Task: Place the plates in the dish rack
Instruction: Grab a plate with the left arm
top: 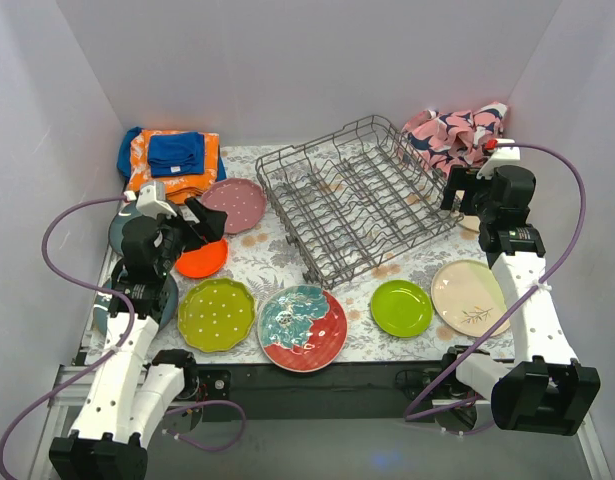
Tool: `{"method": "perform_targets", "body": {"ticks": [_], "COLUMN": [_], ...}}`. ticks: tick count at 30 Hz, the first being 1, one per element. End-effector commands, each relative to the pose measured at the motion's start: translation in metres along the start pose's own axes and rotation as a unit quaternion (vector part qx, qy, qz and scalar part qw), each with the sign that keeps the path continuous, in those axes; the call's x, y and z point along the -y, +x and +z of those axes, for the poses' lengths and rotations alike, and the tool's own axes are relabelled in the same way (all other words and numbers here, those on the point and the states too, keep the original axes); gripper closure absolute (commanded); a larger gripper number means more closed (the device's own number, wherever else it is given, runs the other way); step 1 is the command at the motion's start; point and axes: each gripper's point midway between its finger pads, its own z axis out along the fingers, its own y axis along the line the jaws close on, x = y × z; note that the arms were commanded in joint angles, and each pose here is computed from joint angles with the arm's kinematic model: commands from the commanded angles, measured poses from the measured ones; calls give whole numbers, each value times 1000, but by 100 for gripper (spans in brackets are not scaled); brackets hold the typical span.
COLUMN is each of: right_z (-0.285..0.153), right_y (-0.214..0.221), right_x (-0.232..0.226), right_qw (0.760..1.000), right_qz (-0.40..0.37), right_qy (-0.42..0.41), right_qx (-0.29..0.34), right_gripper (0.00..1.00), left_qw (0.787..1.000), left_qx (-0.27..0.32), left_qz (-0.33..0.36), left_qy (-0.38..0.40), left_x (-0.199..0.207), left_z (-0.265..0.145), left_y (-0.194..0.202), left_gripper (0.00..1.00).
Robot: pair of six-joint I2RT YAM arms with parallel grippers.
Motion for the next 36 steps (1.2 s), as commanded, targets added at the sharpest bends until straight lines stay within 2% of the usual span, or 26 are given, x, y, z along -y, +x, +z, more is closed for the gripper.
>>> {"method": "perform_targets", "body": {"ticks": [1, 8, 9, 12, 13, 19, 21, 27, 29, 31, 36], "right_z": [-7, -14, -16, -19, -25, -28, -32, -40, -49, -58, -60], "right_y": [-34, -45, -46, -47, -46, -34, -28, -10, 0, 4, 12], "right_x": [-1, -24, -26, -50, -66, -85, -106, -133, -147, -158, -167], "right_qw": [999, 996, 995, 983, 974, 958, 947, 917, 887, 871, 869], "right_qz": [-1, -12, -41, -82, -96, -135, -162, -226, -254, -247, -206], "right_qy": [0, -64, -75, -148, -194, -243, -271, -325, -382, -420, -447], "right_qx": [42, 55, 58, 64, 68, 64, 64, 53, 60, 66, 46], "right_gripper": [1, 1, 1, 2, 2, 1, 2, 1, 2, 2, 2], "left_qw": [1000, 999, 998, 998, 998, 995, 993, 989, 987, 986, 981], "left_qx": [-7, -26, -31, -35, -37, -71, -81, -85, -88, -91, -115], "left_qz": [-14, -30, -33, -40, -41, -65, -75, -110, -123, -134, -149], "left_qy": [-10, -32, -32, -23, -21, -35, -35, -41, -51, -44, -43], "left_x": [0, -11, -11, -8, -7, -17, -20, -44, -59, -65, -82], "left_z": [0, 13, 16, 24, 27, 45, 49, 57, 60, 60, 71], "left_y": [-2, 7, 9, 7, 7, 14, 14, 5, 3, -1, 4], "left_gripper": [2, 2, 2, 2, 2, 2, 2, 2, 2, 2, 3]}}
